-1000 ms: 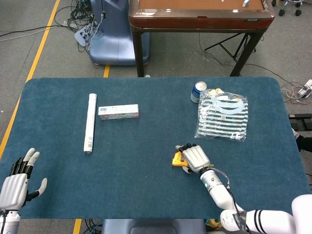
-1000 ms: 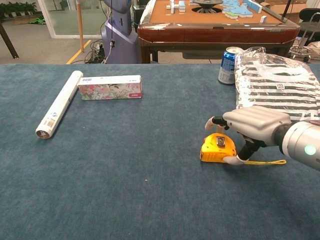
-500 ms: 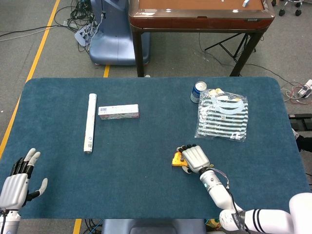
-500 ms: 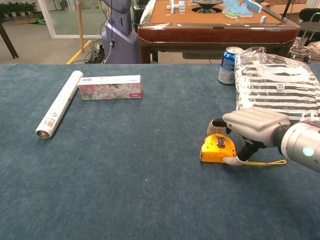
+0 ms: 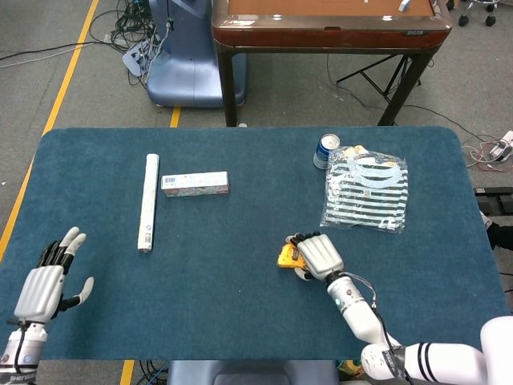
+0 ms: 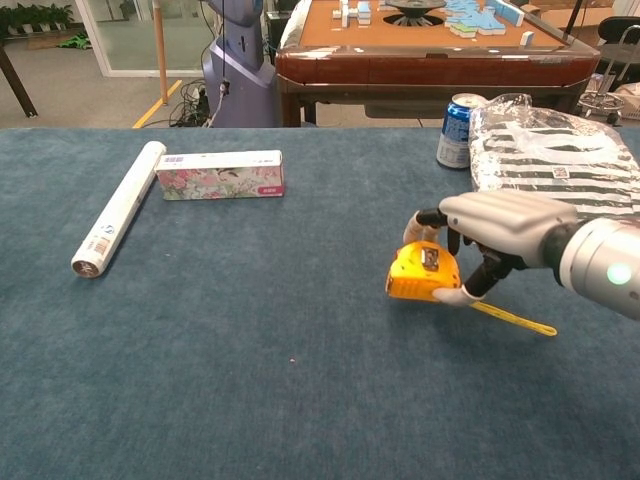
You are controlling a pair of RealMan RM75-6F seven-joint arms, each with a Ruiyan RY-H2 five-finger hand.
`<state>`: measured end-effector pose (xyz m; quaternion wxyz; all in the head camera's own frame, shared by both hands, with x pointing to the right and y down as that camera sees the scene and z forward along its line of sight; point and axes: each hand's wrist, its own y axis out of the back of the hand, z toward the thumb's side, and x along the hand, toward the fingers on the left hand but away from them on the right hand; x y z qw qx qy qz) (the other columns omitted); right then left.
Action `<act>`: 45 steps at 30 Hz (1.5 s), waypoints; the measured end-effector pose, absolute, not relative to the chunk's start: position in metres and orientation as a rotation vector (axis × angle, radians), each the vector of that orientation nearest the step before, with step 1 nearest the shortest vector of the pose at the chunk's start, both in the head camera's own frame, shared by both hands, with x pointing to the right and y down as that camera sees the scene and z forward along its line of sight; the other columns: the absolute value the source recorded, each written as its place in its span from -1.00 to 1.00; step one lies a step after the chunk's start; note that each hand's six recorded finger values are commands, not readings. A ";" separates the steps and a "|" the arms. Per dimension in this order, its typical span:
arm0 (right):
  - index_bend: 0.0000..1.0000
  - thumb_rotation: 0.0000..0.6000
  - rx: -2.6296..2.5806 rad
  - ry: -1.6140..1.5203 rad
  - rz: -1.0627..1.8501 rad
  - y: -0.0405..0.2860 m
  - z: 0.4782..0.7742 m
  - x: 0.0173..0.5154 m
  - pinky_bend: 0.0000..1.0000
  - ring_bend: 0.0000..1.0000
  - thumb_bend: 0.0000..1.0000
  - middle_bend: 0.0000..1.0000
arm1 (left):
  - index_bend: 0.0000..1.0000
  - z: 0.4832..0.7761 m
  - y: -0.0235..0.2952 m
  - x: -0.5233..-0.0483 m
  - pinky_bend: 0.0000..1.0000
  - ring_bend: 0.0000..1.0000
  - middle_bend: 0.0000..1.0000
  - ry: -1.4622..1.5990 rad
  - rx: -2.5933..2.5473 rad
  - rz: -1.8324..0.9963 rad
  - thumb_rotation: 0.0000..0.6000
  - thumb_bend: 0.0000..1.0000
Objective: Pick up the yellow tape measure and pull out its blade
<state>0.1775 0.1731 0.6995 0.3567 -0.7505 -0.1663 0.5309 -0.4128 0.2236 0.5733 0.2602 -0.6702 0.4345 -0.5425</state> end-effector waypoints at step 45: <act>-0.14 1.00 -2.041 -0.637 1.262 0.112 0.632 0.024 -0.42 -0.29 0.23 -0.08 | -1.00 0.627 0.134 -0.239 -1.00 -1.00 -1.00 1.236 -2.129 -1.358 1.00 -0.46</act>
